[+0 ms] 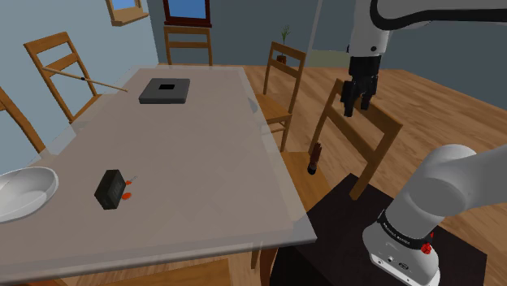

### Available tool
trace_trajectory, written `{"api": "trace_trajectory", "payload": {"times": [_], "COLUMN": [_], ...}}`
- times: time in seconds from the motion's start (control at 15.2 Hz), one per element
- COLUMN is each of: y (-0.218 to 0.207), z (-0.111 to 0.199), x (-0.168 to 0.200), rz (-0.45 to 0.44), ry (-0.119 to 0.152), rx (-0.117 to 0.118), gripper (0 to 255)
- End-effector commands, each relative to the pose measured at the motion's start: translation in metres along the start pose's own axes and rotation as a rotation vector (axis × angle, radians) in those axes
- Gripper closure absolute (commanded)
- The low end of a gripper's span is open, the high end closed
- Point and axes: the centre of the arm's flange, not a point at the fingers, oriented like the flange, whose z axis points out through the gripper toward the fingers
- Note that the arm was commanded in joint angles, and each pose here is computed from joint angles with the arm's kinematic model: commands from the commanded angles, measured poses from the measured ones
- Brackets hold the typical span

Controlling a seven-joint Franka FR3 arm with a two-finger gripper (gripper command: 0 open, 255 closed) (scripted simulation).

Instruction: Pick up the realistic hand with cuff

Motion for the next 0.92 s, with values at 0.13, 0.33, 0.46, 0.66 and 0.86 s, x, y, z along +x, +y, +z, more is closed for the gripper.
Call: {"api": "trace_trajectory", "payload": {"times": [0.13,0.33,0.46,0.66,0.86], "y": [0.000,0.001,0.003,0.008,0.016], "z": [0.021,0.053,0.074,0.105,0.135], "x": [0.012,0.032,0.045,0.065,0.085], "rz": [0.069,0.172,0.241,0.345,0.448], "ry": [0.020,0.050,0.070,0.100,0.131], "rx": [-0.007,-0.018,-0.025,-0.036,-0.046], "gripper": [0,0,0,0,0]}}
